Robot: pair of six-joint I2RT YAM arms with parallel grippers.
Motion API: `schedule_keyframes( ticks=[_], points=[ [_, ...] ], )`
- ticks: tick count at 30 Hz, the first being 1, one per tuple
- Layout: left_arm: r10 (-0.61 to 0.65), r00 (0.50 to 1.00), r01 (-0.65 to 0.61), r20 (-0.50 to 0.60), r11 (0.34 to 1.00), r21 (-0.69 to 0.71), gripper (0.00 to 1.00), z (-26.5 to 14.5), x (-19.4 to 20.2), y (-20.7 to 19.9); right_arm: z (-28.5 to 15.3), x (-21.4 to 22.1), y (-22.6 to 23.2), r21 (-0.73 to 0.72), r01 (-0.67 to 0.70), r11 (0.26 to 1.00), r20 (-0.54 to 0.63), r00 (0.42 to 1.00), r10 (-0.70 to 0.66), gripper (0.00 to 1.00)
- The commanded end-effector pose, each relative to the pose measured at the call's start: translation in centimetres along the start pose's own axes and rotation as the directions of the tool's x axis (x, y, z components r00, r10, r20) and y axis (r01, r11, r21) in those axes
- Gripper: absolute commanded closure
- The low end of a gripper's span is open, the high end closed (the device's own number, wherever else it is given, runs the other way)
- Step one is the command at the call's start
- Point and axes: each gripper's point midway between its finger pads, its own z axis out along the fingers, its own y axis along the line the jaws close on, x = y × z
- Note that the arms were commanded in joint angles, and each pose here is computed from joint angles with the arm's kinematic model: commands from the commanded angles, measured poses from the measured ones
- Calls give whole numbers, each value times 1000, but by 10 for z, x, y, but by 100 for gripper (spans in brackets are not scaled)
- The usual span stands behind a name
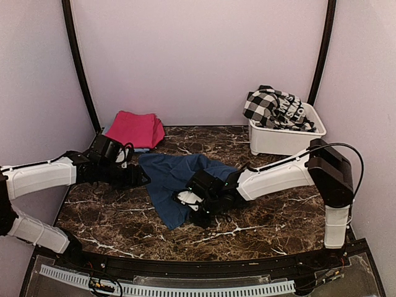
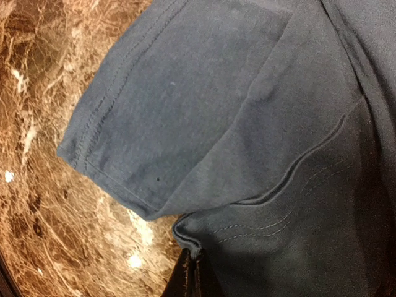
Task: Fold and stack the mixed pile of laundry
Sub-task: Flatten out the crumpled T-shirt at the center of the board.
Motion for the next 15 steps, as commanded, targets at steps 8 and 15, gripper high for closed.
schedule_keyframes(
  ticks=[8, 15],
  points=[
    [273, 961, -272, -34, 962, 24, 36, 0, 67, -38, -102, -6, -55, 240, -204, 949, 164, 972, 168, 100],
    [468, 878, -470, -106, 883, 6, 36, 35, 108, -60, -152, -9, -92, 273, -319, 907, 291, 927, 238, 100]
  ],
)
